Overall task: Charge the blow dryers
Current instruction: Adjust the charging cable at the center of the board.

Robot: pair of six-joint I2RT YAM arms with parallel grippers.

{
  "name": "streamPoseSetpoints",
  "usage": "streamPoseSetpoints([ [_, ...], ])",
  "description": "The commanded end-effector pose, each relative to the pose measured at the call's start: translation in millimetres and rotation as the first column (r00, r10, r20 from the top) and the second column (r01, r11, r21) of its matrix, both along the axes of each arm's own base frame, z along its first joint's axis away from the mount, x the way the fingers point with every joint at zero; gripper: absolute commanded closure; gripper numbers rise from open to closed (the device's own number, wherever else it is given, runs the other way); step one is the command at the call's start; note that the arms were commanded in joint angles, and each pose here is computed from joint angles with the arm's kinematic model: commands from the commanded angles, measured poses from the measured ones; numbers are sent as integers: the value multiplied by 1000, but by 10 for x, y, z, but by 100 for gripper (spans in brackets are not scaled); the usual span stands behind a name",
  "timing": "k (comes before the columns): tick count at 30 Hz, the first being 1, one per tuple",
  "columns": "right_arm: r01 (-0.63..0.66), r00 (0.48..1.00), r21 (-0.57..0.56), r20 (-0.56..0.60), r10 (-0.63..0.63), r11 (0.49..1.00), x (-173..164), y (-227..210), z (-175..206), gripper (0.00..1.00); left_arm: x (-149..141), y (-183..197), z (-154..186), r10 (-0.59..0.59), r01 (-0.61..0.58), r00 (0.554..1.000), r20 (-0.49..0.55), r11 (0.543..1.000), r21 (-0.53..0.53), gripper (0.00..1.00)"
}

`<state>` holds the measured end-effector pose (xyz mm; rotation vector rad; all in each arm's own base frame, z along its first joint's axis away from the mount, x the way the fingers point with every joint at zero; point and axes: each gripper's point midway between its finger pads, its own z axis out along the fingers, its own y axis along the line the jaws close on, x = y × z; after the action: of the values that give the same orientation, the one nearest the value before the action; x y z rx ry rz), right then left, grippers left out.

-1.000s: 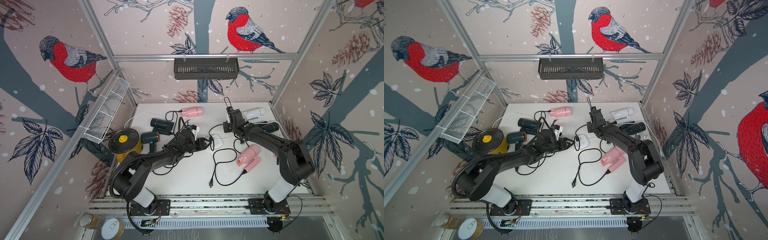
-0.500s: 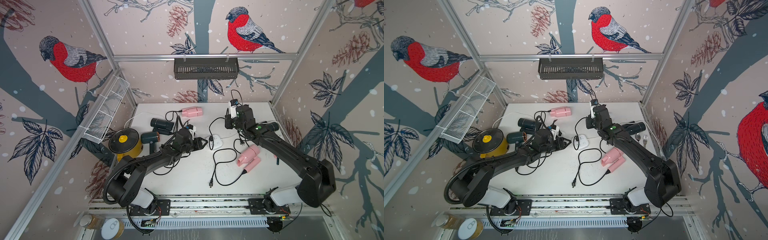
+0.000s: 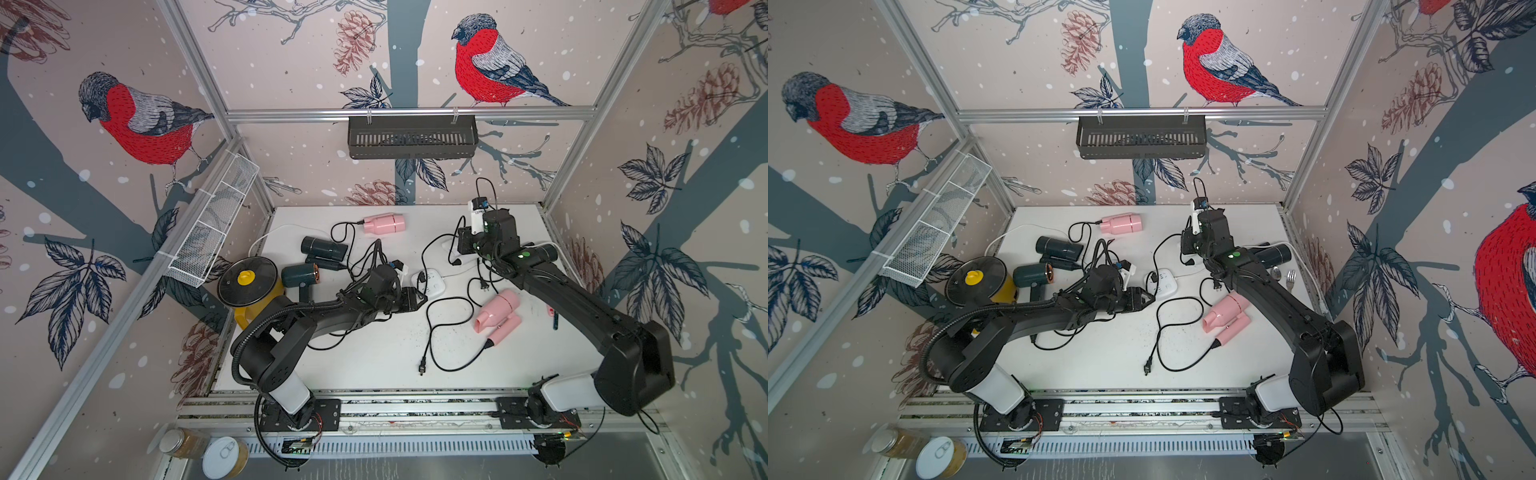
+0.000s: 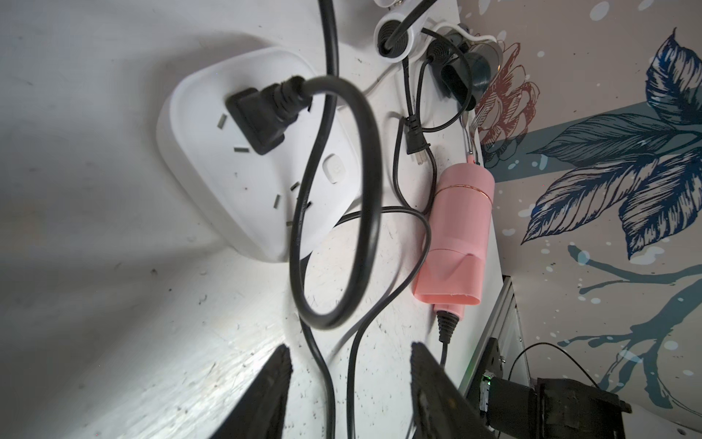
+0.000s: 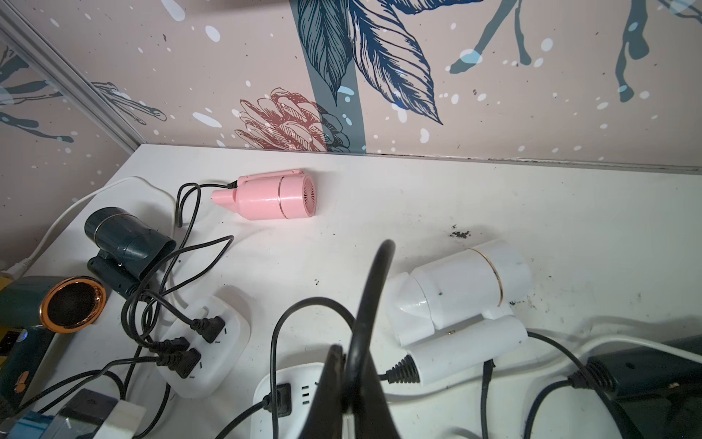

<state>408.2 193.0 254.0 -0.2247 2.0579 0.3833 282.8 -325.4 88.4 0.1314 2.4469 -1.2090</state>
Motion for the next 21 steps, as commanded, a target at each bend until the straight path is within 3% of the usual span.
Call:
streamPoseSetpoints([
  [1,-3,999,51,53,0,999,37,11,201,97,151,-11,68,65,-64,997,41,997,-30,49],
  [7,-8,1000,60,31,6,998,12,-14,90,98,291,-157,204,61,-55,997,52,992,-115,54],
  [11,-4,1000,54,25,3,999,-11,-50,22,98,342,-176,260,67,-61,997,36,987,-151,77],
  [17,32,999,-14,5,-32,999,7,-163,-266,97,431,-35,622,89,-84,996,-2,934,-347,86],
  [21,66,997,-67,-30,-68,996,40,-235,-535,98,517,55,626,105,-99,994,4,946,-310,93],
])
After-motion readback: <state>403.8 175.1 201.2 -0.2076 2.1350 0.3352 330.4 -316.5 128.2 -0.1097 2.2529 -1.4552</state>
